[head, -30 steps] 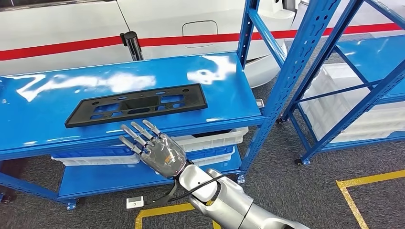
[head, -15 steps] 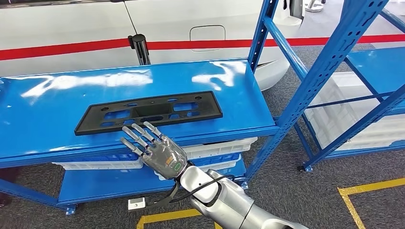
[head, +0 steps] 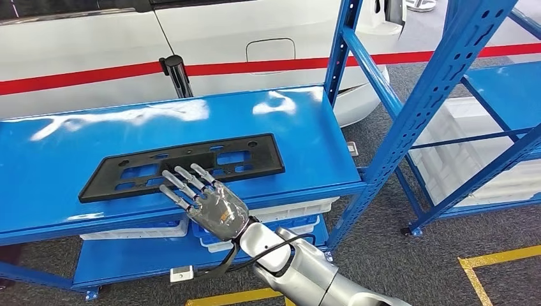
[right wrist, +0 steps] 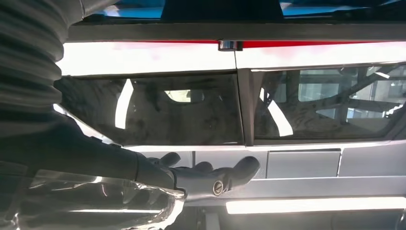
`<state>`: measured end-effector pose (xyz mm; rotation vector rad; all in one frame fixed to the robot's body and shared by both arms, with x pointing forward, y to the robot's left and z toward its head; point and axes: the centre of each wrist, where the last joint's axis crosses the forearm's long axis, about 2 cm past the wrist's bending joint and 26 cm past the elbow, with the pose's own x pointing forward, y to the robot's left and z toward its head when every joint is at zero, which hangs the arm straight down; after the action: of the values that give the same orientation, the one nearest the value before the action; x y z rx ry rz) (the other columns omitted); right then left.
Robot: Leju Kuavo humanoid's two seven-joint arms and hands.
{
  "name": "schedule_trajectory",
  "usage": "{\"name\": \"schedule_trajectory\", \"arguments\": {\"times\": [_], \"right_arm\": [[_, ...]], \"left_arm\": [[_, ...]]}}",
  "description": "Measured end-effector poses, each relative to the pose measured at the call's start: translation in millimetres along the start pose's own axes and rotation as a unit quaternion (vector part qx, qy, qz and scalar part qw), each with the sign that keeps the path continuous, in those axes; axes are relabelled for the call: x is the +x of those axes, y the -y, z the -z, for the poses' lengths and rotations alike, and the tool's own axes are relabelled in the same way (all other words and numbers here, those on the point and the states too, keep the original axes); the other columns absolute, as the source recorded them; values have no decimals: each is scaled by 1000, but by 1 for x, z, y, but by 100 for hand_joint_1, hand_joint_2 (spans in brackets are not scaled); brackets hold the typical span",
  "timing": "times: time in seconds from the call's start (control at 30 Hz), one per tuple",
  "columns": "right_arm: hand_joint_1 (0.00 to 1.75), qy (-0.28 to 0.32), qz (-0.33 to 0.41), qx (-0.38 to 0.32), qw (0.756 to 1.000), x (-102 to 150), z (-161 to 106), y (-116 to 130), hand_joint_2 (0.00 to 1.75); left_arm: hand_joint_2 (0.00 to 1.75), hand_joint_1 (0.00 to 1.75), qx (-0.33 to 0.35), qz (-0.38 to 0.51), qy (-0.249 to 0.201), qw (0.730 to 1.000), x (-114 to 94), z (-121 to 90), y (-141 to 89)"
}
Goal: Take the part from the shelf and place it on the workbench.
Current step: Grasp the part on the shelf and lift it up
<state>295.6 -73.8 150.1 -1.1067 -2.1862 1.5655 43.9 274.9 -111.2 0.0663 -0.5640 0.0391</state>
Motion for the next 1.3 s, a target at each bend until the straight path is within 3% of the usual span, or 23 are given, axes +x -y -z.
{"name": "schedule_trajectory", "arguments": {"times": [0.63,1.3], "right_arm": [[0,0,-1,17,1000,-1,-8,-6,175],[0,2,22,63,998,12,21,-27,175]], "left_arm": [[0,0,2,13,0,1000,1,0,0],[0,0,-1,31,-3,1000,4,2,2]]}}
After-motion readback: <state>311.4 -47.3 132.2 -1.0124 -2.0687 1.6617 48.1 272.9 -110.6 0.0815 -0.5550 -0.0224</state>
